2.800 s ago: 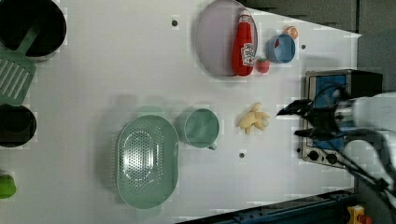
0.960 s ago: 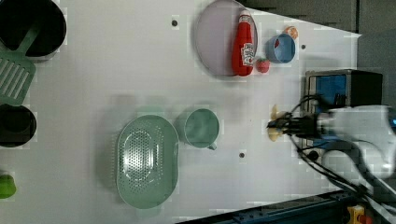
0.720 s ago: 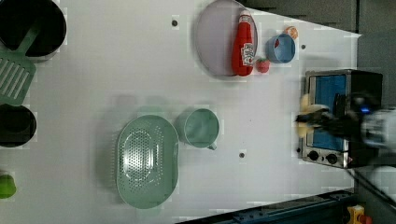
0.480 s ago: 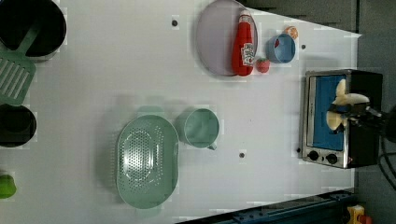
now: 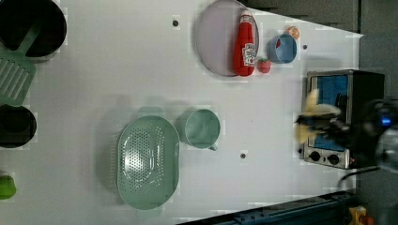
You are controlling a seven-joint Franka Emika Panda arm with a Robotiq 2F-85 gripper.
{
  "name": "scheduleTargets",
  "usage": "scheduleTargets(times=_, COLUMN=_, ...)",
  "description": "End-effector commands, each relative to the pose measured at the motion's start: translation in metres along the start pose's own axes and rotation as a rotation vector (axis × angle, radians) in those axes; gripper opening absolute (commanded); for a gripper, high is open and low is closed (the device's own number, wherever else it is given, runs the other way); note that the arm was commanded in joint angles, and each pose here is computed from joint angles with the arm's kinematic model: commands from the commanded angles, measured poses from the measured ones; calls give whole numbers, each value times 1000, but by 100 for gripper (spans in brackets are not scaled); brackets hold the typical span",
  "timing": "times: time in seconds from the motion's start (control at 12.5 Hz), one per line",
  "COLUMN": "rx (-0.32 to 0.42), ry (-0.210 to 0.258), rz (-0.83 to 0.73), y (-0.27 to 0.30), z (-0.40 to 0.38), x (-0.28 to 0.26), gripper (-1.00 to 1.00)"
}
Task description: Pick Banana and place it in mug.
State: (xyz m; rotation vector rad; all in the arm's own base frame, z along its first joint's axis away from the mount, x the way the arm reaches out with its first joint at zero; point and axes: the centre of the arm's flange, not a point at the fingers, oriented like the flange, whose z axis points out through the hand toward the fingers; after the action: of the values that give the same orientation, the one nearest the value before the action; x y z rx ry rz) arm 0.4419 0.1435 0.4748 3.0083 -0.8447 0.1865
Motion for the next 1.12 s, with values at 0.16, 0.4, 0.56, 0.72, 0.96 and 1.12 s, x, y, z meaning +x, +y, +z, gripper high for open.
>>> scheduleTargets(times=0.16, rx=-94, ry=-70, rz=219, y=-45, z=58, x=-59, gripper=-43)
scheduleTargets(times=0.4, rx=-52, ry=-114, rz=229, y=-71, z=103, x=-69, gripper=-43)
scheduleTargets(times=0.56, rx=-35, ry=-145, rz=223, y=-80, z=139, x=-72, gripper=-43)
scheduleTargets(times=0.72, rx=-22, ry=-171, rz=231, y=-83, z=171, x=-71, gripper=-43)
scheduleTargets(times=0.96, rx=-43, ry=-197, rz=242, y=-77, z=195, x=-69, gripper=-15)
scheduleTargets(times=1.12, rx=-39, ry=-192, rz=251, y=-74, z=197, x=-65, gripper=29)
